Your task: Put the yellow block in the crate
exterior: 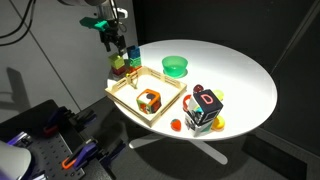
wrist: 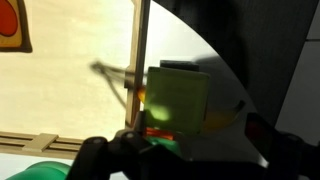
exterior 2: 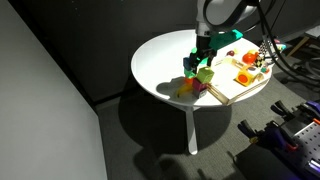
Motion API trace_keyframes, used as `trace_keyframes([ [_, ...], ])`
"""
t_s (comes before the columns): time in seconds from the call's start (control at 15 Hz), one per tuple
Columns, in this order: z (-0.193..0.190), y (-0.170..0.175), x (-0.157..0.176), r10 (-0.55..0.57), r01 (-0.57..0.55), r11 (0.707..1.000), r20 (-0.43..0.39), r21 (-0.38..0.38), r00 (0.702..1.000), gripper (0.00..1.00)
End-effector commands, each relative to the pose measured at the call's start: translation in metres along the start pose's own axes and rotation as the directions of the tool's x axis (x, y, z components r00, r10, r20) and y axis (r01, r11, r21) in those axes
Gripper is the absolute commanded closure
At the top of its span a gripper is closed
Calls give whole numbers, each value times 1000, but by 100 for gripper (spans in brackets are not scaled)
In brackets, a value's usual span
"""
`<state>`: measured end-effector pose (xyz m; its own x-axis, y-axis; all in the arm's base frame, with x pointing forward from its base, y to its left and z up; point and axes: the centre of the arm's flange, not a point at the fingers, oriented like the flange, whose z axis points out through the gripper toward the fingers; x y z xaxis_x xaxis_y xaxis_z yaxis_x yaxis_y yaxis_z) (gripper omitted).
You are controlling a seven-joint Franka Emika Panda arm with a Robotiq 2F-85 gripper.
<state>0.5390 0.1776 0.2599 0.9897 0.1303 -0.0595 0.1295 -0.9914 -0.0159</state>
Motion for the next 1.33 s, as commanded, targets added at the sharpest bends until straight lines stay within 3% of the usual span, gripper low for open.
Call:
trace_keyframes([
  [0.0, -10, 2, 0, 16, -16, 1000, 0, -21, 1000, 0],
  [1.07, 8, 21, 0, 41, -40, 999, 59, -26, 997, 0],
  [1.13, 8, 21, -1, 37, -35, 999, 64, -27, 997, 22],
  [1.27, 10, 22, -1, 35, -33, 999, 73, -27, 997, 34],
])
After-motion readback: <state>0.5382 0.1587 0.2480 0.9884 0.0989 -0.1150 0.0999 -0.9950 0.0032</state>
